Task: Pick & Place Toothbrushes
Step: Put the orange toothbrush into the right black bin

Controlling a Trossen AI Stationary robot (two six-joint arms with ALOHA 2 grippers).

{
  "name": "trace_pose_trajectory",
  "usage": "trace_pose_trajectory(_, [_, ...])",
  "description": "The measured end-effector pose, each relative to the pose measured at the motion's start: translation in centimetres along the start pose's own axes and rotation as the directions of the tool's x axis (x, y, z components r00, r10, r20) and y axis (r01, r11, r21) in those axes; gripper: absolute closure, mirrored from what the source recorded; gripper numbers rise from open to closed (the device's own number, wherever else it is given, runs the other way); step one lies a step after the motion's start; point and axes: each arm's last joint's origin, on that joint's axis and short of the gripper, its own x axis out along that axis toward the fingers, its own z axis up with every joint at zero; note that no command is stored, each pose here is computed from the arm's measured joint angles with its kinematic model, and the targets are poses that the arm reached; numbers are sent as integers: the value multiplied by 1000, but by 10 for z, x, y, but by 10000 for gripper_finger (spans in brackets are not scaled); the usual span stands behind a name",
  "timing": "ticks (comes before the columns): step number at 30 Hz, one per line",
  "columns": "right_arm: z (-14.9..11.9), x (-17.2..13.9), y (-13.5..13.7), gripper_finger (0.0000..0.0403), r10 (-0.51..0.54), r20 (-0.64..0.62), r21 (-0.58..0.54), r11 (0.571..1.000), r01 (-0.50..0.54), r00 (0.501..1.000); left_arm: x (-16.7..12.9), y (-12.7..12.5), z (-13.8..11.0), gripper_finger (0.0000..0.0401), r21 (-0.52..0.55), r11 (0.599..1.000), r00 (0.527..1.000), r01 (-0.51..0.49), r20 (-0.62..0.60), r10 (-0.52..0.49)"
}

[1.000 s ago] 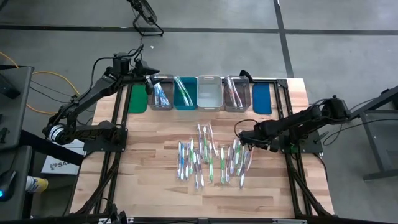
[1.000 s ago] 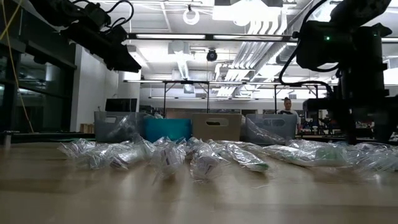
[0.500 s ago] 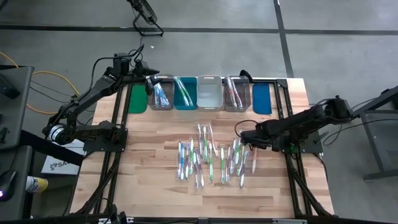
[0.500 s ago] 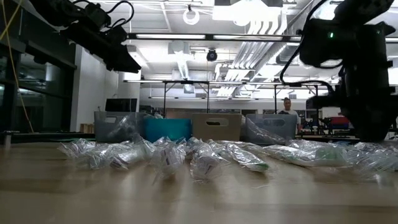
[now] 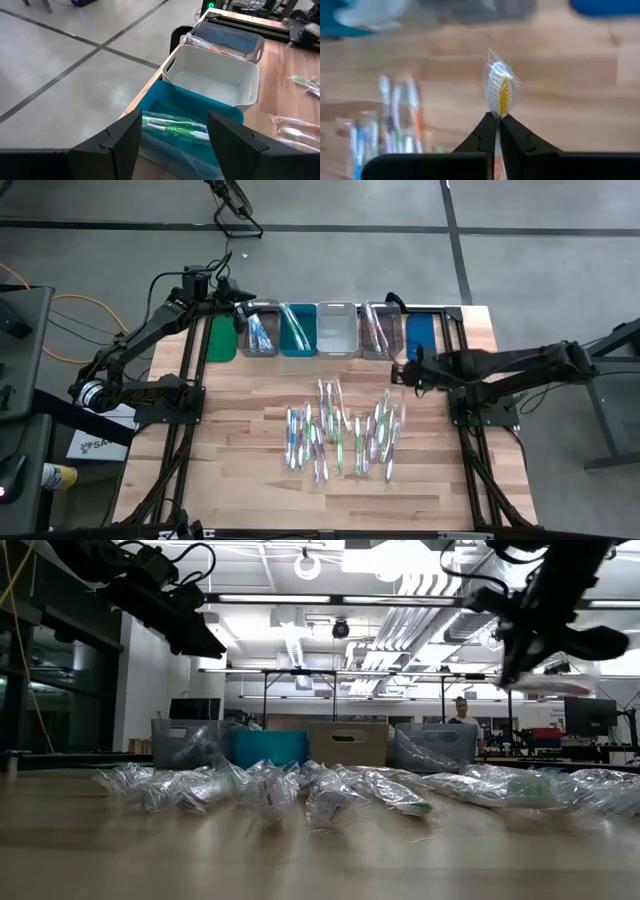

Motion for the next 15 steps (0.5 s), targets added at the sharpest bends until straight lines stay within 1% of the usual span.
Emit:
trace_pose_trajectory(3, [19, -8, 8, 398, 52, 45, -111, 993, -46, 998, 0, 0, 0, 182, -14, 1000, 1000, -1, 0, 1])
trace_pose_trajectory(5, [32, -12, 16, 398, 93, 77, -194, 978, -76, 993, 0, 0, 0, 182, -15, 1000, 1000, 0, 0, 0])
trace_pose_trajectory(7, [47, -17, 22, 399, 132, 110, -281, 955, -97, 985, 0, 0, 0, 182, -15, 1000, 1000, 14, 4, -14])
trace_pose_trajectory(10, [70, -20, 32, 399, 220, 150, -386, 911, -148, 964, 0, -1, 0, 182, -14, 999, 999, 45, 13, -45])
trace_pose_trajectory(15, [112, -21, 40, 399, 301, 195, -530, 833, -158, 933, 0, -2, 1, 182, -30, 997, 997, 74, 21, -73])
